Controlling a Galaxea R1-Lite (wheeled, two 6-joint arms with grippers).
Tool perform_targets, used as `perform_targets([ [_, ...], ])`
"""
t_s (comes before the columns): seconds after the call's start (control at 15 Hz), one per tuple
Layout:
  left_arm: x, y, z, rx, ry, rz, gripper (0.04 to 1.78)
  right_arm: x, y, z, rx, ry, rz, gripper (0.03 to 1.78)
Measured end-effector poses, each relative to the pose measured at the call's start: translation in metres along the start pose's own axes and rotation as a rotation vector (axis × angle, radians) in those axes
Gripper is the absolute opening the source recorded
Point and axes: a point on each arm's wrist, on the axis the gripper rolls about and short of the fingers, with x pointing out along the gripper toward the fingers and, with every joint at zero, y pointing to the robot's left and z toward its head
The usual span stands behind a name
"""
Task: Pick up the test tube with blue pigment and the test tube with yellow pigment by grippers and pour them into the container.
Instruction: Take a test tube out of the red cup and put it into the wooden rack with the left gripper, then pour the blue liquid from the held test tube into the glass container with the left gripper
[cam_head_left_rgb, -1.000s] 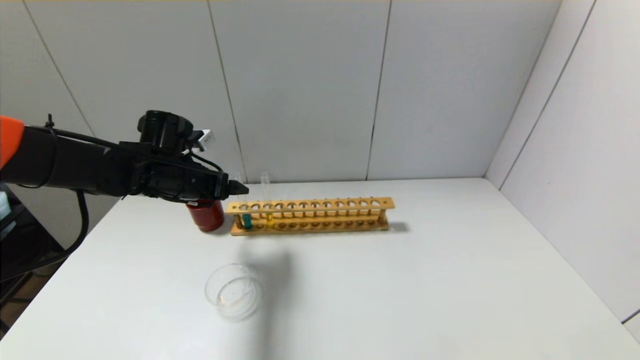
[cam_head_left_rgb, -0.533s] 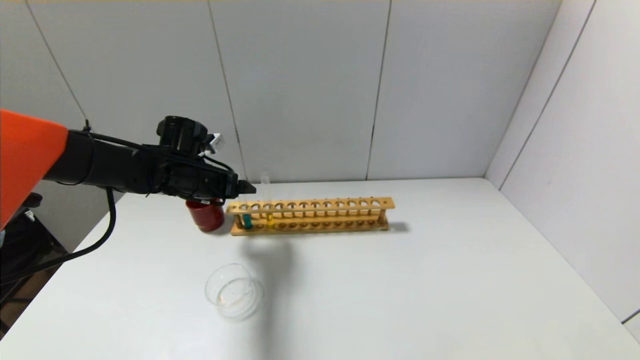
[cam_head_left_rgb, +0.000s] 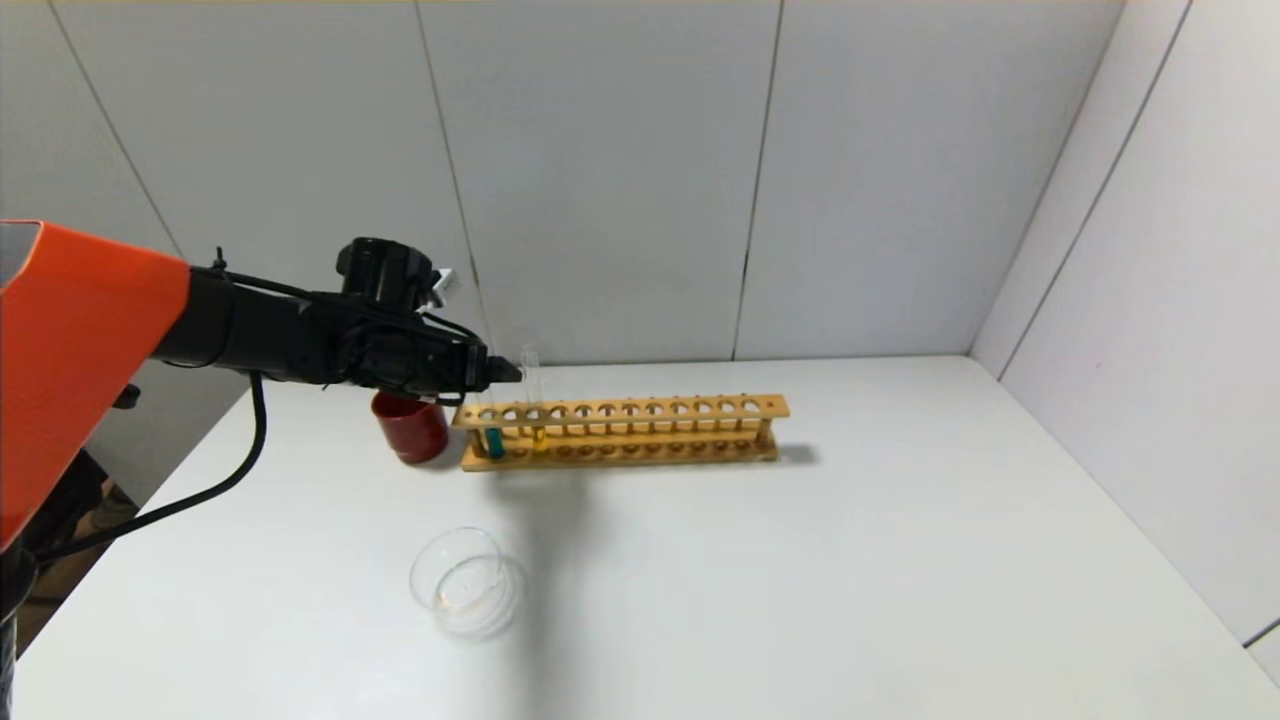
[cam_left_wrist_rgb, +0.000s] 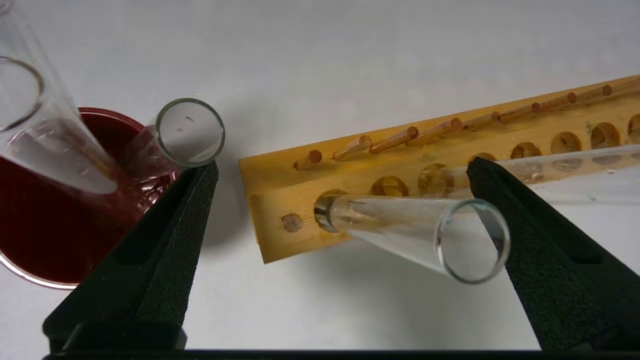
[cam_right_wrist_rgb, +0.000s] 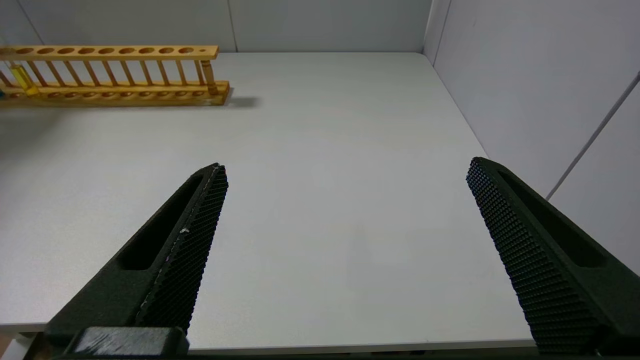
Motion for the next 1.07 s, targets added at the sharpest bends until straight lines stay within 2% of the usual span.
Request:
perform_targets([
  [0.2, 0.004, 0.001, -0.002, 0.000, 0.007, 0.001, 1.69, 0.000, 0.000, 0.000, 0.000, 0.000, 0.000, 1.75],
  [0.33, 0.006, 0.001, -0.003, 0.002, 0.012, 0.000, 1.53, 0.000, 0.000, 0.000, 0.000, 0.000, 0.000, 1.75],
  [0.47, 0.009, -0.001, -0.005, 0.004, 0.019, -0.002, 1.26, 0.000, 0.000, 0.000, 0.000, 0.000, 0.000, 1.75],
  [0.67, 0.013, -0.004, -0.008, 0.010, 0.029, -0.009, 0.69, 0.000, 0.000, 0.000, 0.000, 0.000, 0.000, 1.75],
  [0.8, 0.015, -0.004, -0.009, 0.012, 0.033, -0.008, 0.41, 0.000, 0.000, 0.000, 0.000, 0.000, 0.000, 1.75],
  [0.87, 0.015, -0.004, -0.008, 0.013, 0.028, -0.006, 0.35, 0.000, 0.000, 0.000, 0.000, 0.000, 0.000, 1.75],
  [1.07, 0.016, -0.005, -0.009, 0.012, 0.032, -0.006, 0.34, 0.000, 0.000, 0.000, 0.000, 0.000, 0.000, 1.75],
])
